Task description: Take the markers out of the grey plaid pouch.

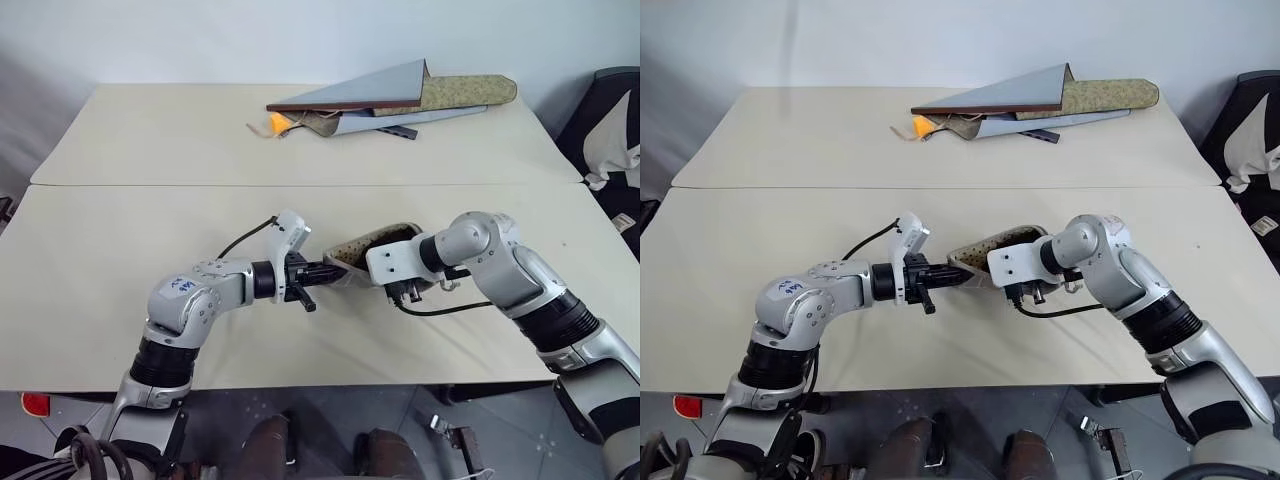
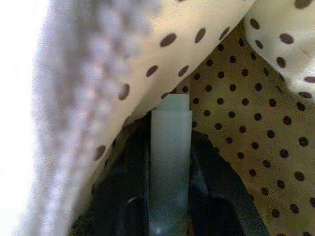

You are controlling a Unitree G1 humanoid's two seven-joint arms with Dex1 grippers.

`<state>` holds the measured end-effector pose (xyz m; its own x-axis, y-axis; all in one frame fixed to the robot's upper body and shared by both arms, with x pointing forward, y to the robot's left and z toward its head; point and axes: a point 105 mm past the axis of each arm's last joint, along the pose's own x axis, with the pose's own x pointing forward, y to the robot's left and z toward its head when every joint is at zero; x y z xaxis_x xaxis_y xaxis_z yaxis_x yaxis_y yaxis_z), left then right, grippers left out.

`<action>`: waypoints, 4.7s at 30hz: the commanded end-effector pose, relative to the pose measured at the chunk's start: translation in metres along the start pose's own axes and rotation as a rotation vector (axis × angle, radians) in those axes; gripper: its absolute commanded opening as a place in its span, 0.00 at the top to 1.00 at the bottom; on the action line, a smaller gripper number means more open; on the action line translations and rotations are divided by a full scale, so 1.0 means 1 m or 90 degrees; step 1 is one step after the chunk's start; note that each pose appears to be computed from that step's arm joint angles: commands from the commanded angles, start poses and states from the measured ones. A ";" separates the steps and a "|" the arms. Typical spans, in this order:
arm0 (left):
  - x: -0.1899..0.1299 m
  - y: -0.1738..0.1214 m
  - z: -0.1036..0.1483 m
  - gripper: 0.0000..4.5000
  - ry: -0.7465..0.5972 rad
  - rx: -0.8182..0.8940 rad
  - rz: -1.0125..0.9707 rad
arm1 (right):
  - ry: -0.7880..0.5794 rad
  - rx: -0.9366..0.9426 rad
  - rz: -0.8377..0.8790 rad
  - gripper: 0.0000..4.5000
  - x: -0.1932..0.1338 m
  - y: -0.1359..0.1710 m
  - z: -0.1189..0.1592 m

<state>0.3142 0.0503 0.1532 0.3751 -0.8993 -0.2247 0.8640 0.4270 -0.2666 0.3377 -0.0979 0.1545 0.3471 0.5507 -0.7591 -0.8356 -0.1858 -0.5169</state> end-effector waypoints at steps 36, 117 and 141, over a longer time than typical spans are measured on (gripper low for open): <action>-0.005 0.001 0.012 1.00 -0.030 0.018 0.008 | -0.185 0.108 -0.116 0.87 -0.061 -0.022 0.026; 0.007 -0.003 0.015 1.00 -0.036 0.028 -0.007 | 0.097 0.335 -0.359 0.91 -0.116 -0.018 -0.133; 0.004 -0.001 0.015 1.00 -0.036 0.034 0.009 | -0.037 0.183 -0.579 0.32 -0.161 -0.094 -0.075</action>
<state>0.3188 0.0458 0.1581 0.4043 -0.8935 -0.1953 0.8627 0.4435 -0.2431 0.3982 -0.2378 0.2691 0.9023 0.3863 -0.1916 -0.3852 0.5225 -0.7607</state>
